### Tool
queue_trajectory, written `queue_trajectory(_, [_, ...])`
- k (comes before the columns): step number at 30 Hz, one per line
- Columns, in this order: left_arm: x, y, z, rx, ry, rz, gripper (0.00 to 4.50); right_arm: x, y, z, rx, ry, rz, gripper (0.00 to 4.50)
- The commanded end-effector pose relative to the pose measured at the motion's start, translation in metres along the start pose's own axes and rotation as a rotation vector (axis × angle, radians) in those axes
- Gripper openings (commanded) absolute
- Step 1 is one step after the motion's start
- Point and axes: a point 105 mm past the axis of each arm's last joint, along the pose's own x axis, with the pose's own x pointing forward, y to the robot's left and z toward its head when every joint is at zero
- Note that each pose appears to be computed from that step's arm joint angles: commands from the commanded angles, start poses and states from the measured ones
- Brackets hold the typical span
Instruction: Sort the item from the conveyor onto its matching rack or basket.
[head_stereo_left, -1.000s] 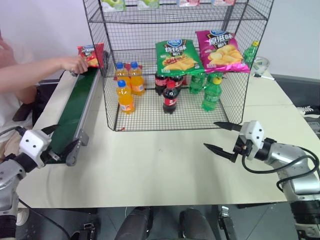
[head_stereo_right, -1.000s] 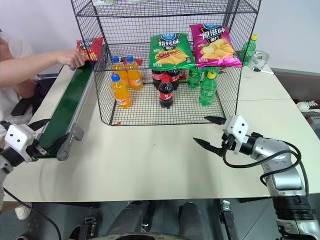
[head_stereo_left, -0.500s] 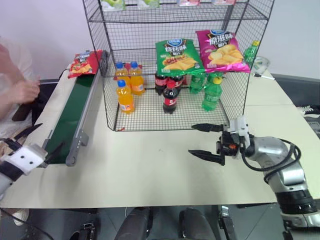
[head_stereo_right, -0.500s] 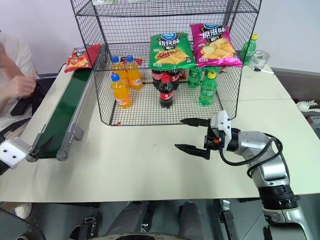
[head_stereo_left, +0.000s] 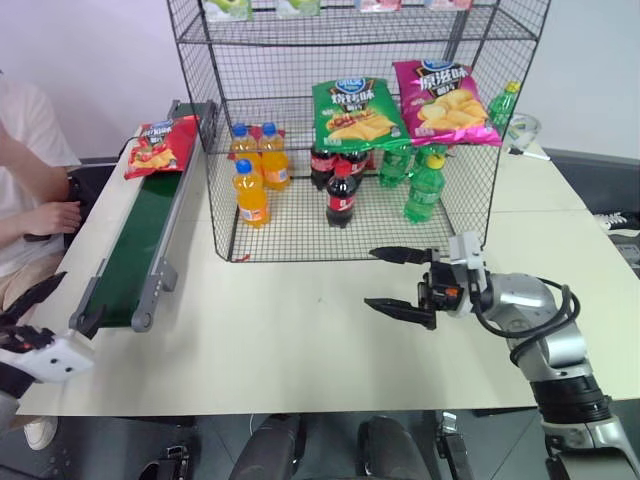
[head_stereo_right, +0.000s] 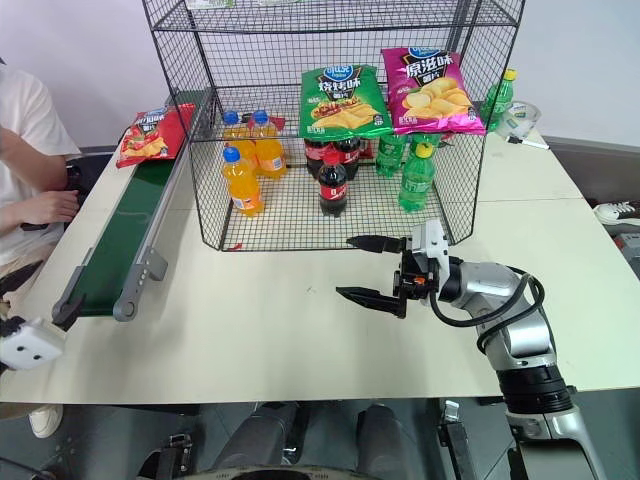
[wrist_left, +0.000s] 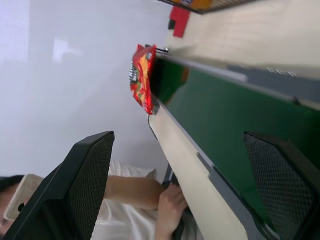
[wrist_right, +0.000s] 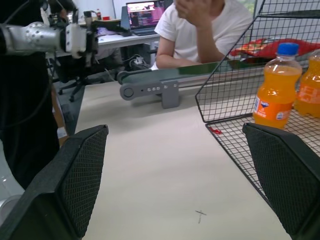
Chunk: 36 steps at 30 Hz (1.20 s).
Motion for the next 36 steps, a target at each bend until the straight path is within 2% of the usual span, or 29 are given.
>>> queue_trajectory(1, [-0.009, 0.003, -0.006, 0.054, 0.033, 0.031, 4.27, -0.002, -0.003, 0.009, -0.045, -0.033, -0.028, 4.50])
queue_trajectory(9, [-0.031, -0.020, -0.010, 0.109, 0.076, -0.003, 4.27, -0.003, -0.006, 0.008, -0.053, -0.023, -0.040, 4.50])
queue_trajectory(13, [-0.038, -0.030, -0.011, 0.075, 0.097, -0.007, 4.27, -0.001, -0.007, 0.008, -0.061, -0.022, -0.044, 4.50])
queue_trajectory(36, [-0.024, -0.026, -0.012, 0.024, 0.093, 0.020, 4.27, 0.003, -0.004, 0.003, -0.084, -0.014, -0.043, 4.50])
